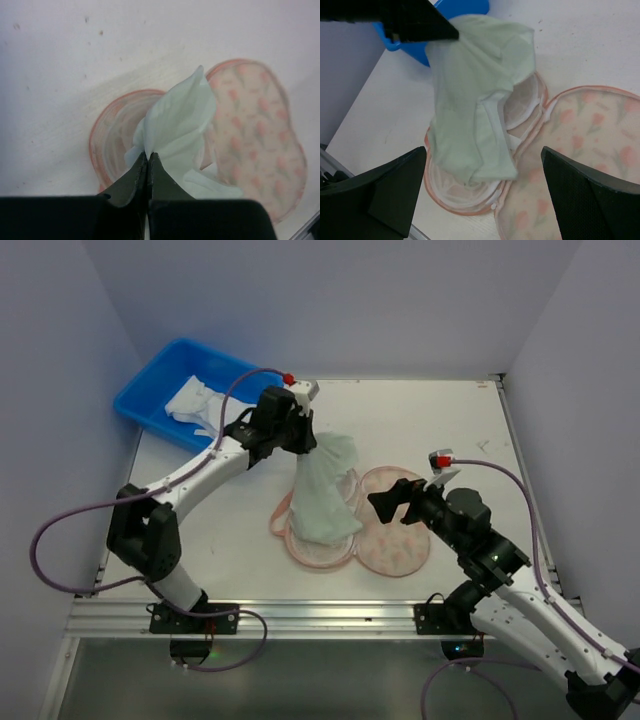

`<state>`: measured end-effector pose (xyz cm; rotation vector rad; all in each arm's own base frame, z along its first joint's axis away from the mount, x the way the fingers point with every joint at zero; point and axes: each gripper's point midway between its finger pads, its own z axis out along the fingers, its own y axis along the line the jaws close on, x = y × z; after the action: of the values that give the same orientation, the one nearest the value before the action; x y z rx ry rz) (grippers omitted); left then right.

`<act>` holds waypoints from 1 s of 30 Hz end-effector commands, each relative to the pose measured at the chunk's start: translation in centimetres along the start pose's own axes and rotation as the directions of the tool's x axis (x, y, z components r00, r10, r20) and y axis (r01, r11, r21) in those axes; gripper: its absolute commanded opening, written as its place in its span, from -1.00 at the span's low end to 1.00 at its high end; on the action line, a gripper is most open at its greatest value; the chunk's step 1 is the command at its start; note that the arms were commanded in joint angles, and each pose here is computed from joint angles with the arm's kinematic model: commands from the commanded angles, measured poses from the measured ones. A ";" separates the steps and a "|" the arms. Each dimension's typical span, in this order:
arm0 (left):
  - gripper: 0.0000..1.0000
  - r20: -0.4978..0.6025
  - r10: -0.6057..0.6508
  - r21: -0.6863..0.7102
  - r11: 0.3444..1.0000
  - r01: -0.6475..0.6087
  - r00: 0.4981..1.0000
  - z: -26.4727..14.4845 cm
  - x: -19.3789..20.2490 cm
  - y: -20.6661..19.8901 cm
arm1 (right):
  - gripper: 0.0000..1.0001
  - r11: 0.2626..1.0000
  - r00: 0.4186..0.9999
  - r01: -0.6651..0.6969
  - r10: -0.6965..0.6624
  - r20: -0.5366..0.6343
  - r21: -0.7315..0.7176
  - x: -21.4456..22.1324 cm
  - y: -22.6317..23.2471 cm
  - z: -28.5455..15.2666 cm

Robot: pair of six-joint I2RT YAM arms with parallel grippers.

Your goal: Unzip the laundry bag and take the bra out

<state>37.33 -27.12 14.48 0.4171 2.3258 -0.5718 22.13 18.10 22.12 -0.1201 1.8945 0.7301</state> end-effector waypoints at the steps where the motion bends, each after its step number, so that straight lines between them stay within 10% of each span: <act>1: -1.00 0.273 0.048 0.051 0.997 -0.064 0.961 -7.1 -8.8 -3.3 | 0.97 0.999 0.996 -0.031 0.027 0.090 0.044 -1.5 -0.8 -0.5; 7: -1.00 0.568 0.049 -0.084 0.996 -0.001 0.821 -18.3 -19.1 -1.6 | 0.97 0.996 0.985 -0.055 0.042 0.167 0.076 -2.8 -1.6 -1.6; 17: -1.00 0.766 0.004 -0.229 0.936 0.268 0.643 -29.9 -27.8 10.2 | 0.97 0.997 0.991 -0.048 0.041 0.125 0.058 -2.1 -1.1 -1.1; 30: -1.00 0.857 -0.059 -0.277 0.784 0.556 0.511 -28.0 -26.6 27.4 | 0.97 0.999 0.997 -0.032 0.029 0.065 0.042 -0.8 -0.9 -0.4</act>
<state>51.89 6.17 41.43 -0.4902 1.6354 -0.1402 22.40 16.70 22.00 -0.0389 1.8703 0.6873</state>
